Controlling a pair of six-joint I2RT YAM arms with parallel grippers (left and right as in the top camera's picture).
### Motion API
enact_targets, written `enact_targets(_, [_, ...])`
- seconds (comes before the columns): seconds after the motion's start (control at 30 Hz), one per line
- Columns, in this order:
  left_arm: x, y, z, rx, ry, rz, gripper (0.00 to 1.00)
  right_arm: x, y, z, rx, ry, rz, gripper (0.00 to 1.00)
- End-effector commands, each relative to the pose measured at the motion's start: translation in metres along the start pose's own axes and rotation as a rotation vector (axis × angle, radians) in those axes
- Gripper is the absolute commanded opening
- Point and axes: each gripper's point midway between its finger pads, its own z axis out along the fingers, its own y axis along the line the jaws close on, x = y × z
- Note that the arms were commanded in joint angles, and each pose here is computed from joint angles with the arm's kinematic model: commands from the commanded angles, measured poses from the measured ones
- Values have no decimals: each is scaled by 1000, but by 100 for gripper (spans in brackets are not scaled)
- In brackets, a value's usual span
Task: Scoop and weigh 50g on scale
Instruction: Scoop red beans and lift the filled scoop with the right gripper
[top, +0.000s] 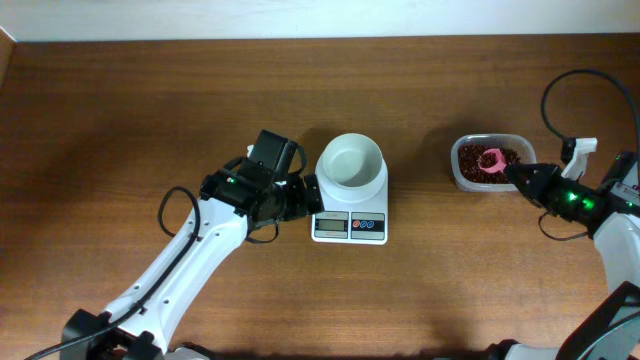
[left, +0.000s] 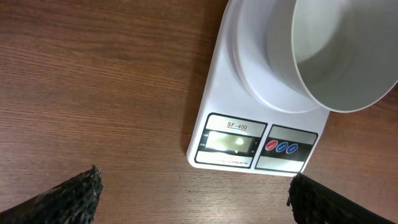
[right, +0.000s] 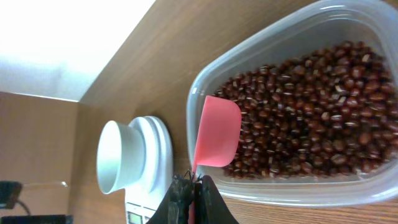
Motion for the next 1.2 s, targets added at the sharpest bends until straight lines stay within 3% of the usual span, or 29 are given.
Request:
enact_targets(0.0, [-3,0,-4,-1,-19,14,99,-5,9,-7,-80,-11,44,4])
enact_targets(0.3, [-3,0,-4,-1,-19,14,99,-15,25,-33,-266,-47,140,4])
enact_targets(0.53, [-3,0,-4,-1,-19,14,99,-14,69,-57,-559,-1,164,4])
enact_targets(0.7, [-3,0,-4,-1,-19,14,99,-18,66,-60,-555,-12,172,4])
enact_targets(0.77, [-3,0,-4,-1,-19,14,99,-22,47,-47,-416,-45,162,4])
enact_targets(0.8, [-3,0,-4,-1,-19,14,99,-24,47,-47,-419,-52,135,4])
enact_targets(0.83, [-3,0,-4,-1,-19,14,99,-27,45,-47,-398,-96,-34,4])
enact_targets(0.97, [-3,0,-4,-1,-19,14,99,-26,43,-46,-390,-67,109,4])
enact_targets(1.03, [-3,0,-4,-1,-19,14,99,-31,14,-37,-216,-109,127,4])
enact_targets(1.1, [-3,0,-4,-1,-19,14,99,-29,39,-45,-367,-74,137,4])
enact_targets(1.17, [-3,0,-4,-1,-19,14,99,-29,40,-45,-375,-59,208,4])
